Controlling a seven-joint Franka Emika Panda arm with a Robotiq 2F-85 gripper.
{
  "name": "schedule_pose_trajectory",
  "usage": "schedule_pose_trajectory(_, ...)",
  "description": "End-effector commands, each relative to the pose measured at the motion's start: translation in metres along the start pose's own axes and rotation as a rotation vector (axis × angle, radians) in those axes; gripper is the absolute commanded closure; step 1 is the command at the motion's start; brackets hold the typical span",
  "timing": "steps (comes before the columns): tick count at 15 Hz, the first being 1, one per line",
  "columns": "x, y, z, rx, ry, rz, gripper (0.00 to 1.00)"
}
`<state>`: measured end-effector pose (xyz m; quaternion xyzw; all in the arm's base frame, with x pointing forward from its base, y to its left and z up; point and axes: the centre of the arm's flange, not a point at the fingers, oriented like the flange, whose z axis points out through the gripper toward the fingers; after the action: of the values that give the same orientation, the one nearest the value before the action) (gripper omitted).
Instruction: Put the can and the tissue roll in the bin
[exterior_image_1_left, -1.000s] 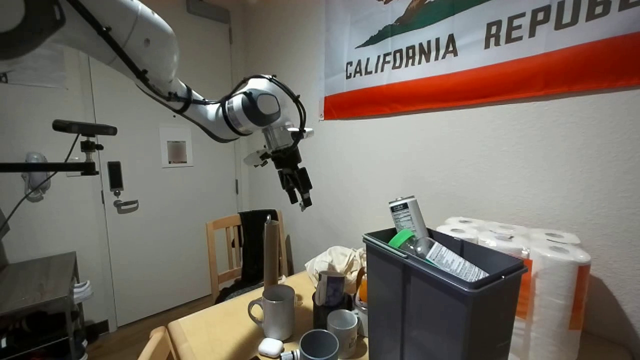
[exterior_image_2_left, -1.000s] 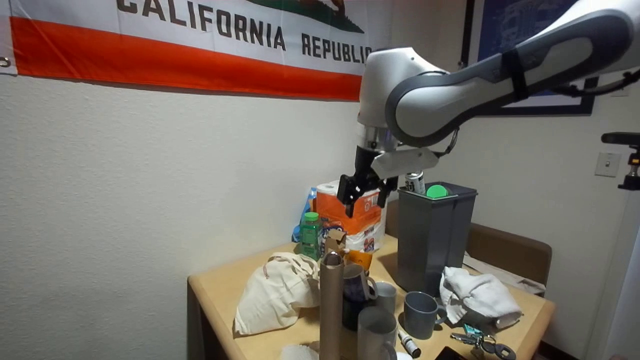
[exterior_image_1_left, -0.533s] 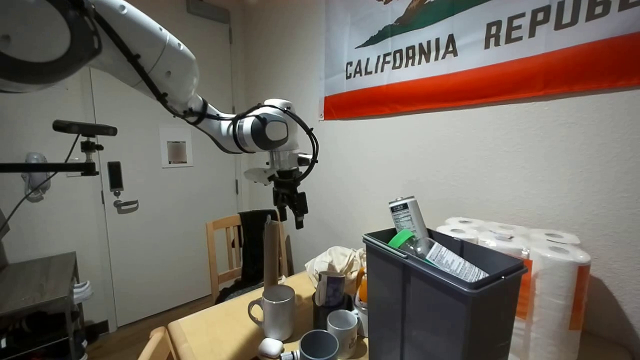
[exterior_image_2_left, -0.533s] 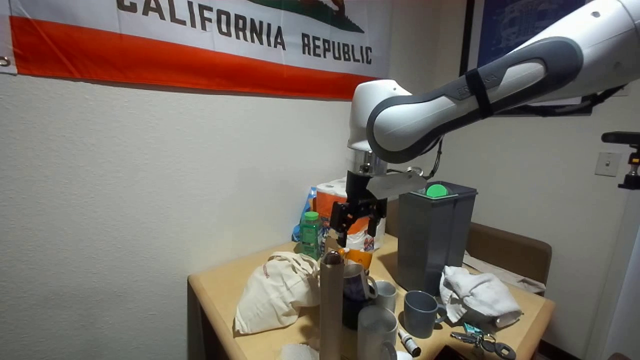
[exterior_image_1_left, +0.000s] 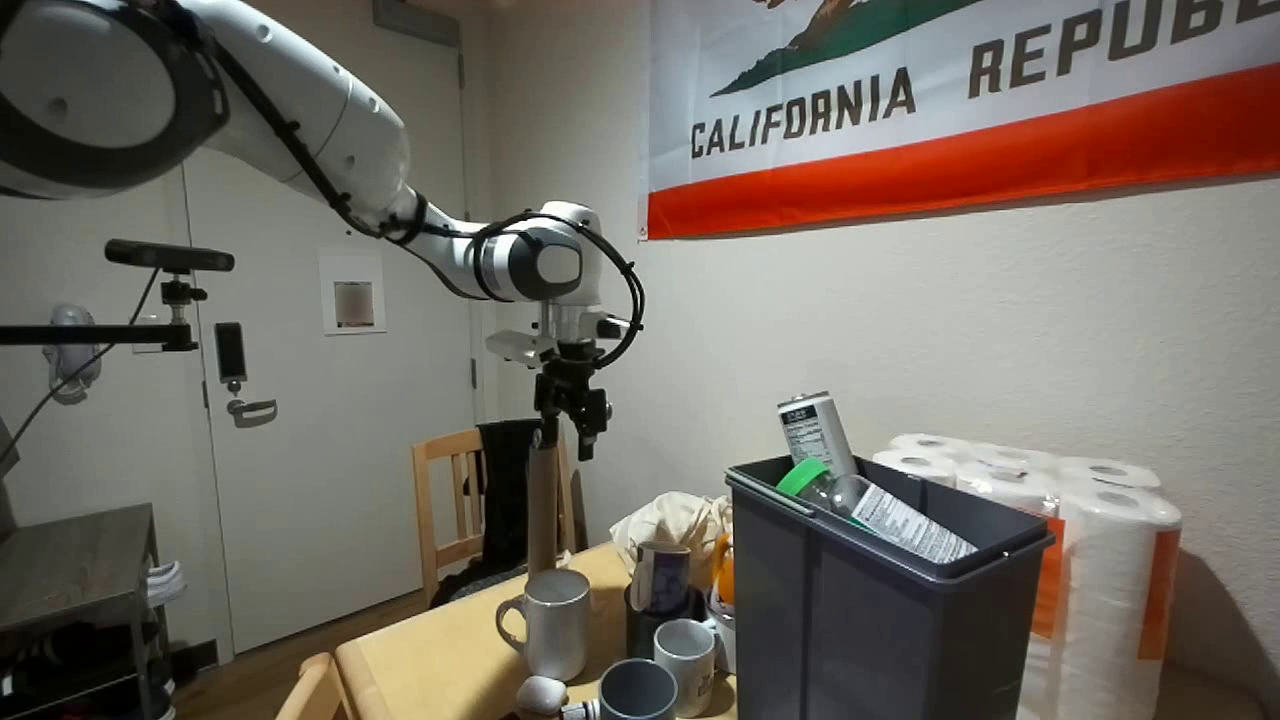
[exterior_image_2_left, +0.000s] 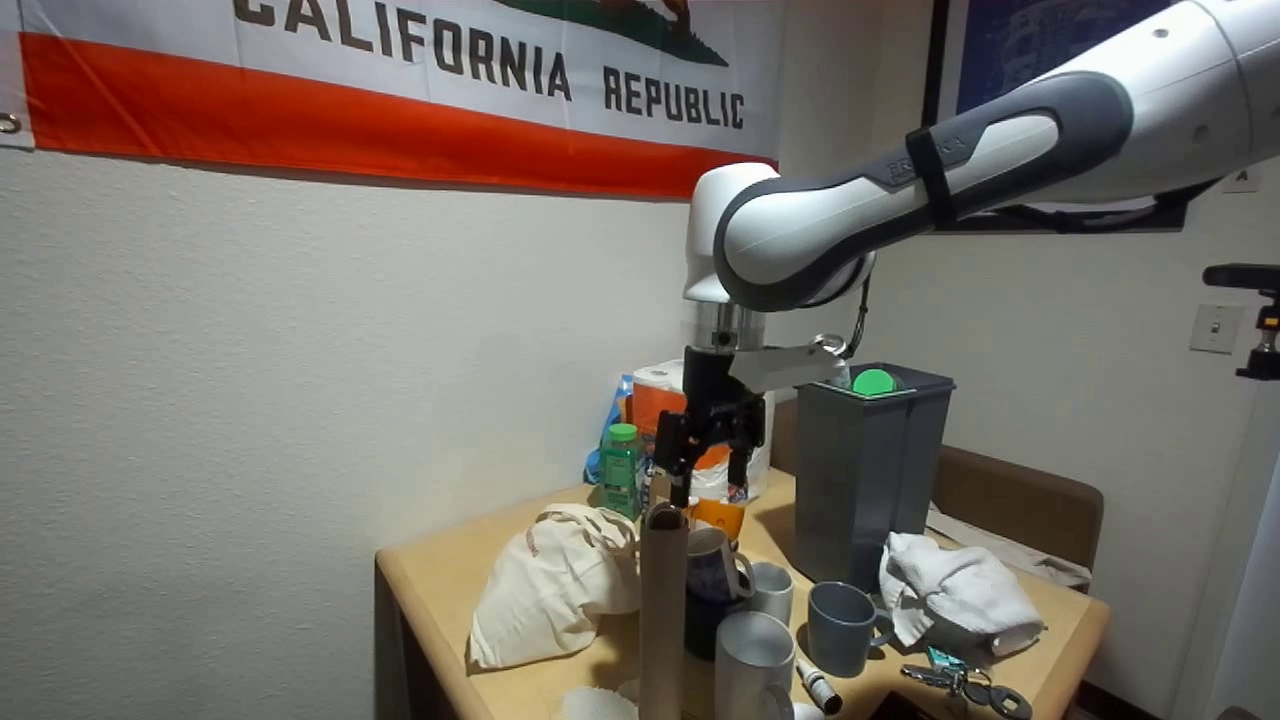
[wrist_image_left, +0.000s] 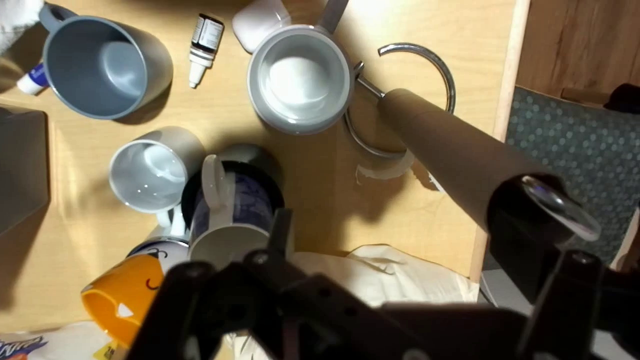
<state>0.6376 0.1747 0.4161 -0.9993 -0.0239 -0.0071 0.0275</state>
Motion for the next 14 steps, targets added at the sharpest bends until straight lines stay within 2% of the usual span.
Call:
schedule_pose_trajectory(1, 0.009, -0.009, 0.002, 0.033, -0.052, -0.025, 0.0)
schedule_pose_trajectory(11, 0.015, -0.018, 0.015, 0.021, -0.075, -0.037, 0.0)
schedule_pose_trajectory(12, 0.015, -0.017, 0.016, 0.018, -0.074, -0.036, 0.25)
schedule_pose_trajectory(13, 0.015, -0.017, 0.016, 0.017, -0.073, -0.035, 0.26)
schedule_pose_trajectory(14, 0.015, -0.016, 0.017, 0.017, -0.073, -0.036, 0.34)
